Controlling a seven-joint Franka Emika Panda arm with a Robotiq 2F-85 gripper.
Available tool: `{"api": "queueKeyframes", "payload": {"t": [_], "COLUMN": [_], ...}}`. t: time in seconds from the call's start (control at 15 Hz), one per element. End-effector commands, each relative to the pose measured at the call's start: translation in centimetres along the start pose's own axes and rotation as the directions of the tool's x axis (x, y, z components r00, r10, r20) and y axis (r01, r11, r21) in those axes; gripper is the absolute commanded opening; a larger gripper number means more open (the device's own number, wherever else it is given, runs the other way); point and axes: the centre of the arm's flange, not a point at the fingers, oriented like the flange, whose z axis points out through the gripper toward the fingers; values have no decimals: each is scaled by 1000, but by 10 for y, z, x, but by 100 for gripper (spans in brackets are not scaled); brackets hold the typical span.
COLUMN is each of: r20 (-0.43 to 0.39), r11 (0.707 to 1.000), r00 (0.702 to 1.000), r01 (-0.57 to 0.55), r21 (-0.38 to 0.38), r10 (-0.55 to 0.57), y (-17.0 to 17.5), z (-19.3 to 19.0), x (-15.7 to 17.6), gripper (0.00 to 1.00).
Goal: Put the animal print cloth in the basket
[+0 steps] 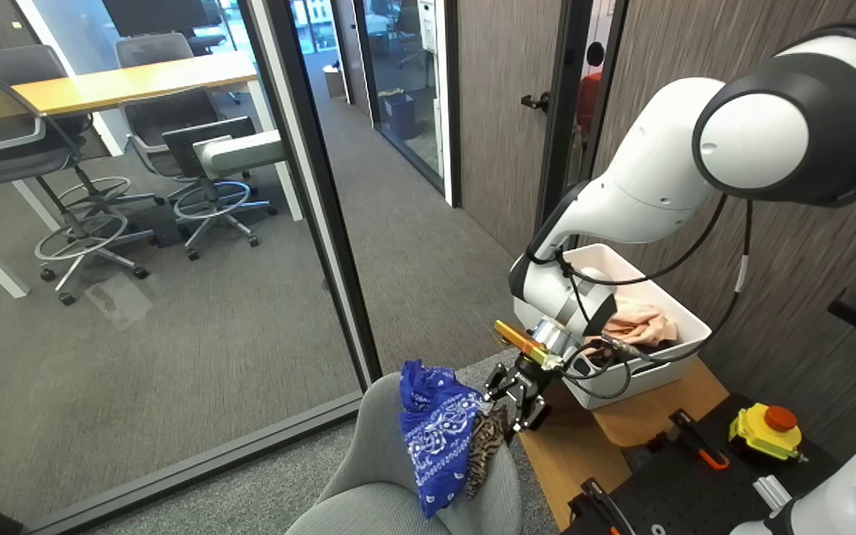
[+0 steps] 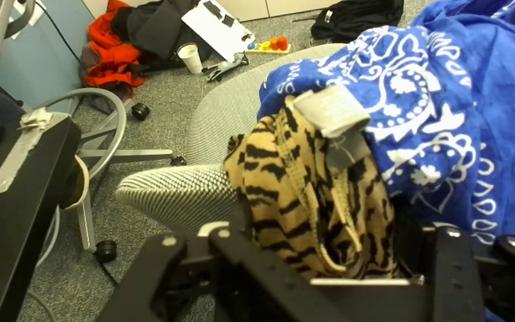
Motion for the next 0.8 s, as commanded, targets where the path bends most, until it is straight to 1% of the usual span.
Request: {"api": "queueKeyframes", "payload": {"t": [0.0,0.4,0.47,0.53,0.67,0.73], "r20": [4,7,7,6,-11,-32], "r11": [1000,1000,1000,1000,999,999], "r00": [1000,1000,1000,1000,1000,999], "r01": [-10,-11,-10,0,15,24], "r21": [14,20,21,24,31,33], "r10": [10,11,9,0,-15,-23], "y": [-7,-7,-7,-7,-7,-6], "z": [7,5,5,3,-4,-11], "x": [-3,0,0,-2,-6,-12], "gripper": [43,1,1,5,3,4]}}
